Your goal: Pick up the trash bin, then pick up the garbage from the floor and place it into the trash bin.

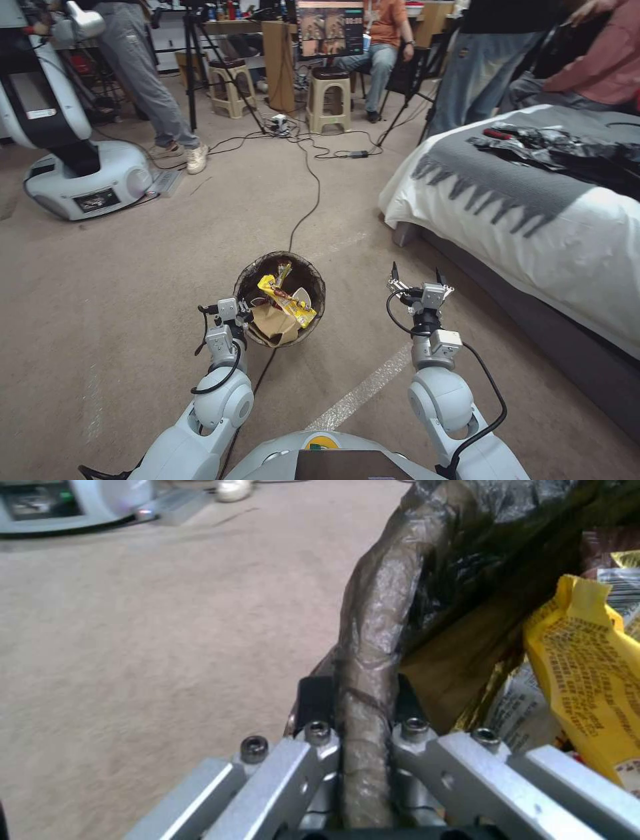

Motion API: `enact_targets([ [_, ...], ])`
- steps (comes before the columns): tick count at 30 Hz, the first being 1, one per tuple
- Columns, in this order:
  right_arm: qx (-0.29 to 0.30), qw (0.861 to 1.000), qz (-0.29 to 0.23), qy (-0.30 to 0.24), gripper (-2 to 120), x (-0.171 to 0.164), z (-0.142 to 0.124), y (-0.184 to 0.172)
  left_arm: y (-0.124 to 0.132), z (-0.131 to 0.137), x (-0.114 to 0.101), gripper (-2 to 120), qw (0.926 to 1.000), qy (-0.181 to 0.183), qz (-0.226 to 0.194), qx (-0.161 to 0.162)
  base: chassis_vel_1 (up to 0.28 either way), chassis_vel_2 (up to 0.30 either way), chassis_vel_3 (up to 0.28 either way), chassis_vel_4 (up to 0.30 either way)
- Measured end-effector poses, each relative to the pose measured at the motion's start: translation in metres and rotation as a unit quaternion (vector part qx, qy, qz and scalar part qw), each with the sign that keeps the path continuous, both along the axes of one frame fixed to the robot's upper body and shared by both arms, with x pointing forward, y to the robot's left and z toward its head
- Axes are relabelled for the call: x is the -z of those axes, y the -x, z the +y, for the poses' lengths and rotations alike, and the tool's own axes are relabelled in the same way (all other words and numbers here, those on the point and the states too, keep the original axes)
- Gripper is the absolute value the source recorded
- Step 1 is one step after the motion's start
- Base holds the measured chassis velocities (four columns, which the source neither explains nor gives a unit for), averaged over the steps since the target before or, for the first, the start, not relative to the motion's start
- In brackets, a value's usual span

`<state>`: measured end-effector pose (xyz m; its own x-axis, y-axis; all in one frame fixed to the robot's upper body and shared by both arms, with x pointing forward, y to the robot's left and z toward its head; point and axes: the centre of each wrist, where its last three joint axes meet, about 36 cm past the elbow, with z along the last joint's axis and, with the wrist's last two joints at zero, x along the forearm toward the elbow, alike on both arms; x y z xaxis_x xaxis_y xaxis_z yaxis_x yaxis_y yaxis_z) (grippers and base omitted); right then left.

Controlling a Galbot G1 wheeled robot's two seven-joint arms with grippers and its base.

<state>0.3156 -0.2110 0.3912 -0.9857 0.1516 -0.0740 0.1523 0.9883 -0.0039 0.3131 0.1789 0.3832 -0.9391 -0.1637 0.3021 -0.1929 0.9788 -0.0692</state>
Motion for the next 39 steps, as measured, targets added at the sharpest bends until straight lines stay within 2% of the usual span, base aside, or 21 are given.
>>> enact_targets([
  [39, -0.002, 1.0, -0.001, 0.0, 96, 0.0012, 0.0029, 0.0016, -0.0015, -0.0023, -0.0003, 2, 1.0, 0.002, -0.003, 0.002, 0.095, 0.092, 0.099, 0.096],
])
